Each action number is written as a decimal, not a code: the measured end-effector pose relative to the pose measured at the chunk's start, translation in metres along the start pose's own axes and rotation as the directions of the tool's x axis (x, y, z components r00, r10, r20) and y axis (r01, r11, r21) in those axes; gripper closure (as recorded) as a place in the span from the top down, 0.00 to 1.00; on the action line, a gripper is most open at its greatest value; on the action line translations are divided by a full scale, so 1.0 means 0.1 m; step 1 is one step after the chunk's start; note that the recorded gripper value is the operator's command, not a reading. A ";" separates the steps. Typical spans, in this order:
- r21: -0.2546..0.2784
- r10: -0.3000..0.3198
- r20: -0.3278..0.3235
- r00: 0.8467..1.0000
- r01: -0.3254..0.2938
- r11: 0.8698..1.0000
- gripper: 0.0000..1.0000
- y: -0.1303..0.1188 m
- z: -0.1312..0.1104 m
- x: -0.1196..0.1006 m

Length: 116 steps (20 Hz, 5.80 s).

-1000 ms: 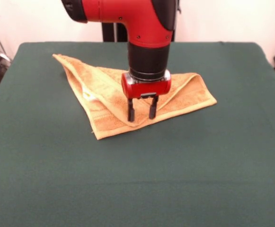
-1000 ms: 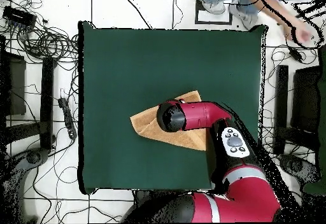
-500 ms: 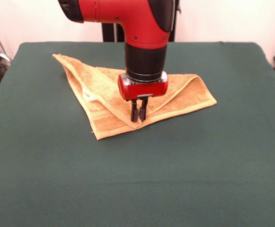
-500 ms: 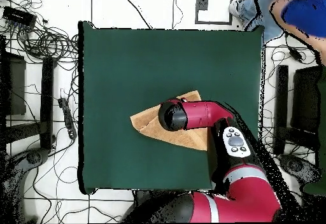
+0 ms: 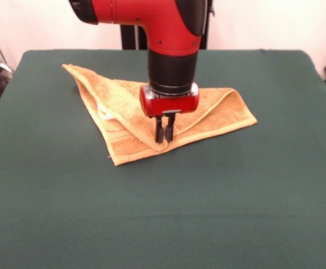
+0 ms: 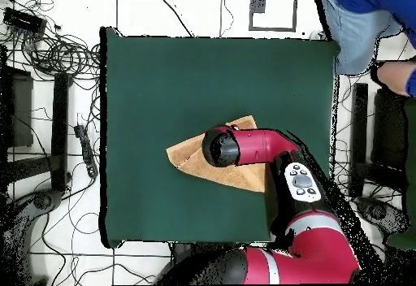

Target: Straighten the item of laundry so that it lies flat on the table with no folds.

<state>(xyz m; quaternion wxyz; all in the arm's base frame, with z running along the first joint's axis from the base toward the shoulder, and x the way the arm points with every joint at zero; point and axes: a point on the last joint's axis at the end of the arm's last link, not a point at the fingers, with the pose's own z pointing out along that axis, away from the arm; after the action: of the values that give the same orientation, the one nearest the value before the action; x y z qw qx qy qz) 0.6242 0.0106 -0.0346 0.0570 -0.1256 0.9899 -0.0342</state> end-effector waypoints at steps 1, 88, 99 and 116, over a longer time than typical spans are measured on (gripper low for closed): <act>0.000 0.002 -0.001 1.000 -0.002 1.000 0.00 0.00 -0.03 0.00; 0.007 0.190 -0.503 0.843 -0.216 0.976 0.00 0.59 -0.75 1.49; 0.007 0.210 -0.507 0.836 -0.239 0.971 0.00 0.52 -0.74 1.54; 0.032 0.220 -0.297 0.929 -0.220 0.975 0.00 0.48 -0.63 1.32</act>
<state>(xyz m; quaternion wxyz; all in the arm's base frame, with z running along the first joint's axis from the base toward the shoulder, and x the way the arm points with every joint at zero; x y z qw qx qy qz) 0.4781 0.0270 0.0104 -0.0901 -0.0074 0.9949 -0.0451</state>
